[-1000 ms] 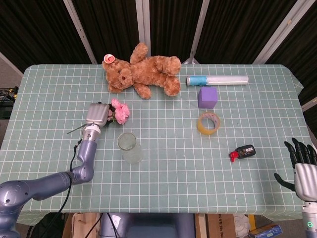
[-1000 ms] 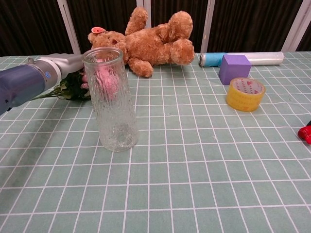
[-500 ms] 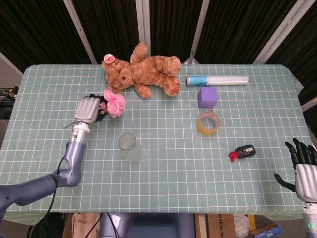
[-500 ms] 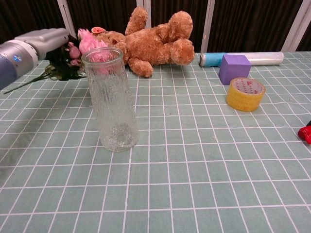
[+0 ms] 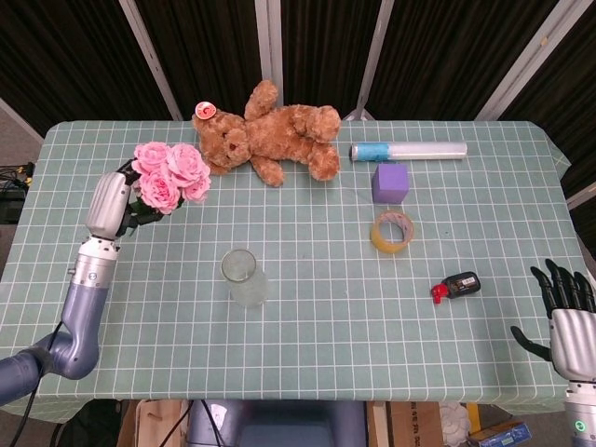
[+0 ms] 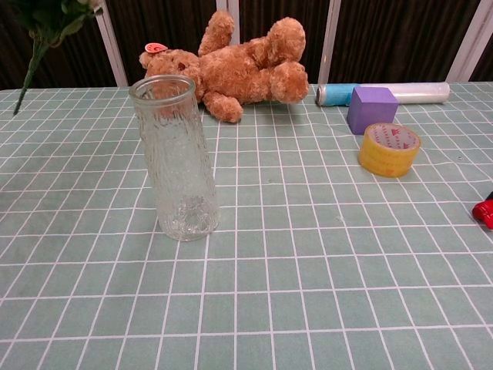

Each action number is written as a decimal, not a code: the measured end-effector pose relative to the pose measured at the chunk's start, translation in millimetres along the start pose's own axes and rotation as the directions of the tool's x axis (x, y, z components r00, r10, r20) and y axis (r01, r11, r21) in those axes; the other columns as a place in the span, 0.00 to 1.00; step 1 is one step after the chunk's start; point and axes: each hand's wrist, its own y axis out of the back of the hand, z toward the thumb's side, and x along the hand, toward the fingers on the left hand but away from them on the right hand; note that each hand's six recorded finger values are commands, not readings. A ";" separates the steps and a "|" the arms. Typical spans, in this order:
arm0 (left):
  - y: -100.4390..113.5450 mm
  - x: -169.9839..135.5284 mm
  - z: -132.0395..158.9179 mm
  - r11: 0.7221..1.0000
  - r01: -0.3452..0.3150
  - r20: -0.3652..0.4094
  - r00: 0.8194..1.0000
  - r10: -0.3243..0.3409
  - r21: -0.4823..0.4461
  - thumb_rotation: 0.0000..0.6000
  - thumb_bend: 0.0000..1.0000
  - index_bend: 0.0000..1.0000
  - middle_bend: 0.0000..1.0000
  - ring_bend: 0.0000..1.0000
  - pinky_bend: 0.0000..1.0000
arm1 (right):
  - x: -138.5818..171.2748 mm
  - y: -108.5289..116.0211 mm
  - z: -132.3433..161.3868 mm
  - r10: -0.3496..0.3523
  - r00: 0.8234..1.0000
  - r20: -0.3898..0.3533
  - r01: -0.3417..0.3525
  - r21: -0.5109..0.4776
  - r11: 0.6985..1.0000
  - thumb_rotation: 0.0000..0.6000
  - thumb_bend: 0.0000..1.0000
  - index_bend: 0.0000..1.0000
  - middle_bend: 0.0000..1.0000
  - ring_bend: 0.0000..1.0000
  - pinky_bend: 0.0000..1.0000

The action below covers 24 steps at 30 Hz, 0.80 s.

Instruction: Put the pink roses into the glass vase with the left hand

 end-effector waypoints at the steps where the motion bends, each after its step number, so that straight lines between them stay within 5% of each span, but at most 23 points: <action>1: 2.8 -2.9 7.1 0.998 0.007 0.012 1.000 -0.007 -0.061 1.00 0.48 0.46 0.46 0.33 0.45 | 0.2 0.2 0.3 -0.001 1.000 -0.001 0.001 0.000 1.000 1.00 0.20 0.13 0.06 0.06 0.00; 5: 16.5 -15.2 39.0 0.959 0.066 0.069 0.996 -0.048 -0.277 1.00 0.47 0.46 0.46 0.33 0.45 | 0.6 0.1 2.5 -0.004 1.000 -0.008 0.004 -0.001 1.000 1.00 0.20 0.13 0.06 0.06 0.00; 11: 20.4 -22.1 72.2 0.889 0.130 0.140 0.987 -0.076 -0.439 1.00 0.47 0.46 0.46 0.33 0.45 | 0.7 0.9 1.2 -0.009 1.000 -0.005 0.009 -0.006 1.000 1.00 0.20 0.13 0.06 0.06 0.00; 15: 19.9 -20.6 87.5 0.869 0.143 0.170 0.983 -0.069 -0.474 1.00 0.47 0.46 0.47 0.33 0.45 | 0.6 2.2 -0.3 -0.015 1.000 -0.001 0.015 -0.010 1.000 1.00 0.20 0.13 0.06 0.06 0.00; 24: 3.4 -15.3 110.5 0.873 0.122 0.219 0.976 -0.018 -0.473 1.00 0.46 0.47 0.47 0.33 0.47 | 0.8 1.8 0.8 -0.014 1.000 -0.006 0.014 -0.021 1.000 1.00 0.20 0.14 0.06 0.06 0.00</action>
